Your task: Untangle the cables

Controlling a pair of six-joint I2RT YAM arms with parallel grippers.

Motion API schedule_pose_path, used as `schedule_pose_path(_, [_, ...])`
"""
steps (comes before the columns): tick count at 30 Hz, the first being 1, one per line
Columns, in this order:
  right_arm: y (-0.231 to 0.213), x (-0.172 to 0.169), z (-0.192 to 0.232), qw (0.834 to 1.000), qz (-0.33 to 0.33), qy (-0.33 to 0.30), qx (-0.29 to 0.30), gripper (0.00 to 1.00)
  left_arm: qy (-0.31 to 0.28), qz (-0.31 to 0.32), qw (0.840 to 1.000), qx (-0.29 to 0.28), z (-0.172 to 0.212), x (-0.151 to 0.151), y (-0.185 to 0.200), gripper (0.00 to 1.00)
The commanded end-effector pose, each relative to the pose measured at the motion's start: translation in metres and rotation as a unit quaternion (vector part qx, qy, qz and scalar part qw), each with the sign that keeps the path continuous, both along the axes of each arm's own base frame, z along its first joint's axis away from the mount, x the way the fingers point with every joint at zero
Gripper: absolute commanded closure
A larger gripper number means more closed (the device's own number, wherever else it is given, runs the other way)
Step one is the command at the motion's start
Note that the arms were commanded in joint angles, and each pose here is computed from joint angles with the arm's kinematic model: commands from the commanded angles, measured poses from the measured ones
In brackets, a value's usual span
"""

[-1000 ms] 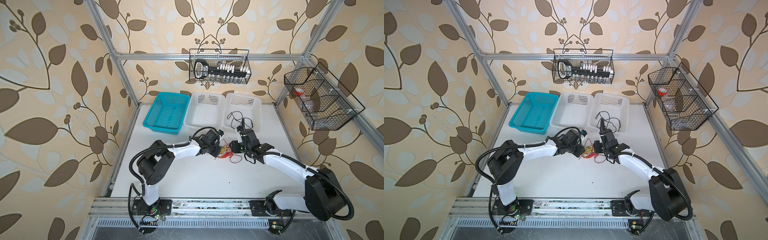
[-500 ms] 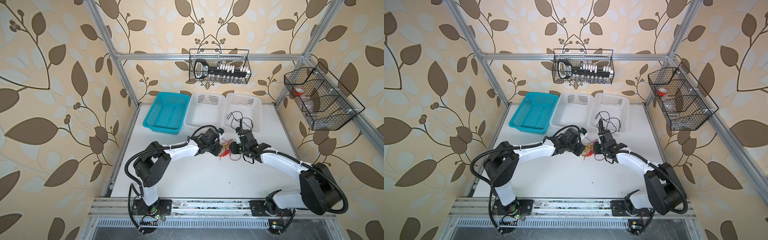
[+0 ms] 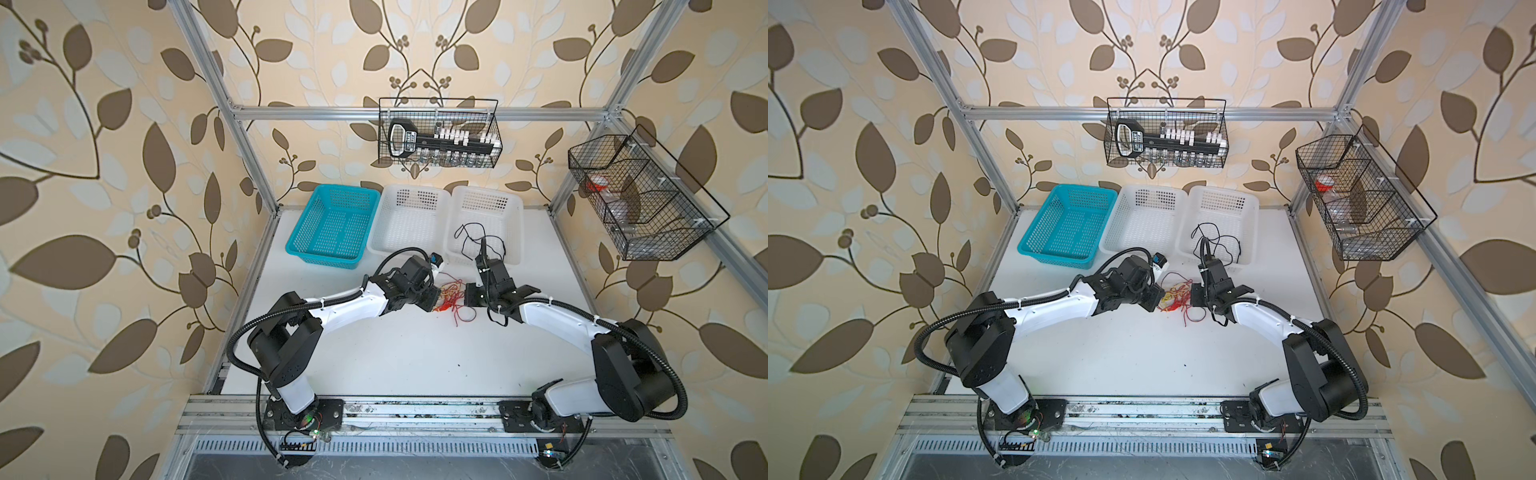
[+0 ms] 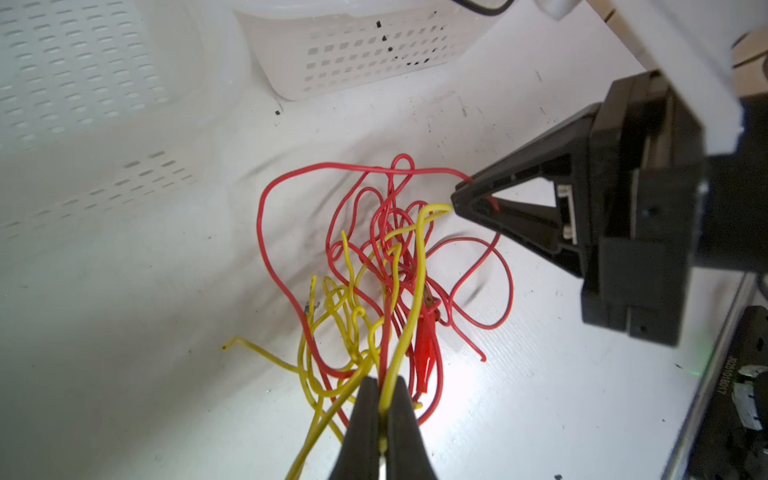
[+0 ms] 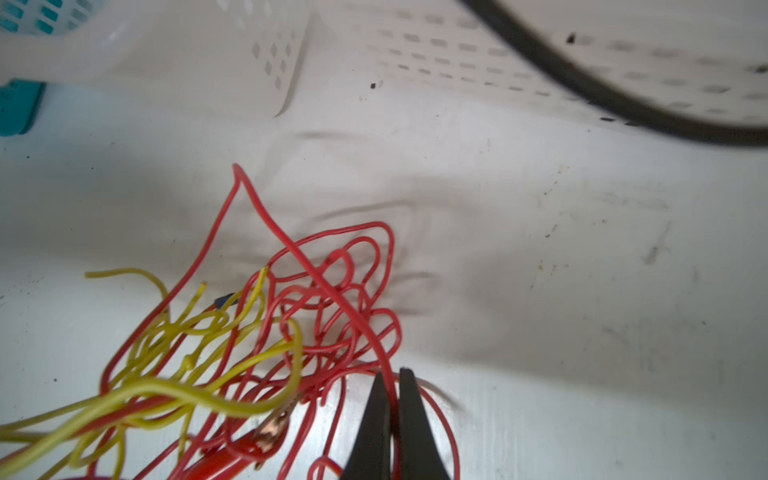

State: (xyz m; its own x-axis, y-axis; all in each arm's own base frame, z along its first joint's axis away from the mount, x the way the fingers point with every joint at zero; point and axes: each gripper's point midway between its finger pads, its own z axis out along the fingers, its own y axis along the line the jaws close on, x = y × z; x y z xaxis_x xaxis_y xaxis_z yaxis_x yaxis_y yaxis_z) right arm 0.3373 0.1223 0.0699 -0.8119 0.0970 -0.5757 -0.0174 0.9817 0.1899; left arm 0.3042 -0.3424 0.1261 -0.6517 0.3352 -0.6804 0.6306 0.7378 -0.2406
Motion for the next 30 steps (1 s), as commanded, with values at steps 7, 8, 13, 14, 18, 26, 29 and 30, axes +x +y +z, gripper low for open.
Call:
schedule_pose_path(7, [-0.049, -0.009, -0.006, 0.997, -0.078, 0.004, -0.022, 1.0, -0.058, 0.065, 0.996, -0.006, 0.031, 0.006, 0.029, 1.0])
schedule_pose_path(8, [-0.054, -0.01, -0.005, 0.996, -0.086, 0.002, -0.021, 1.0, -0.059, 0.07, 0.996, -0.007, 0.031, 0.006, 0.031, 1.0])
schedule_pose_path(13, [-0.06, -0.01, 0.006, 0.995, -0.093, -0.012, -0.011, 1.0, -0.059, 0.083, 0.995, -0.008, 0.028, 0.007, 0.039, 1.0])
schedule_pose_path(14, [-0.06, -0.01, 0.008, 0.996, -0.092, -0.014, -0.011, 1.0, -0.058, 0.081, 0.995, -0.011, 0.029, 0.006, 0.038, 1.0])
schedule_pose_path(18, [-0.064, -0.01, 0.012, 0.995, -0.098, -0.019, -0.016, 1.0, -0.061, 0.081, 0.995, -0.011, 0.028, 0.006, 0.039, 1.0])
schedule_pose_path(26, [-0.057, -0.006, 0.056, 0.994, -0.078, -0.077, 0.009, 1.0, -0.046, 0.069, 0.996, 0.015, 0.007, 0.003, 0.04, 1.0])
schedule_pose_path(29, [-0.059, -0.003, 0.092, 0.989, -0.081, -0.119, 0.014, 1.0, -0.032, 0.075, 0.996, 0.021, -0.006, 0.004, 0.04, 1.0])
schedule_pose_path(30, [-0.062, -0.003, 0.105, 0.987, -0.087, -0.134, 0.012, 1.0, -0.027, 0.078, 0.996, 0.022, -0.01, 0.003, 0.04, 1.0])
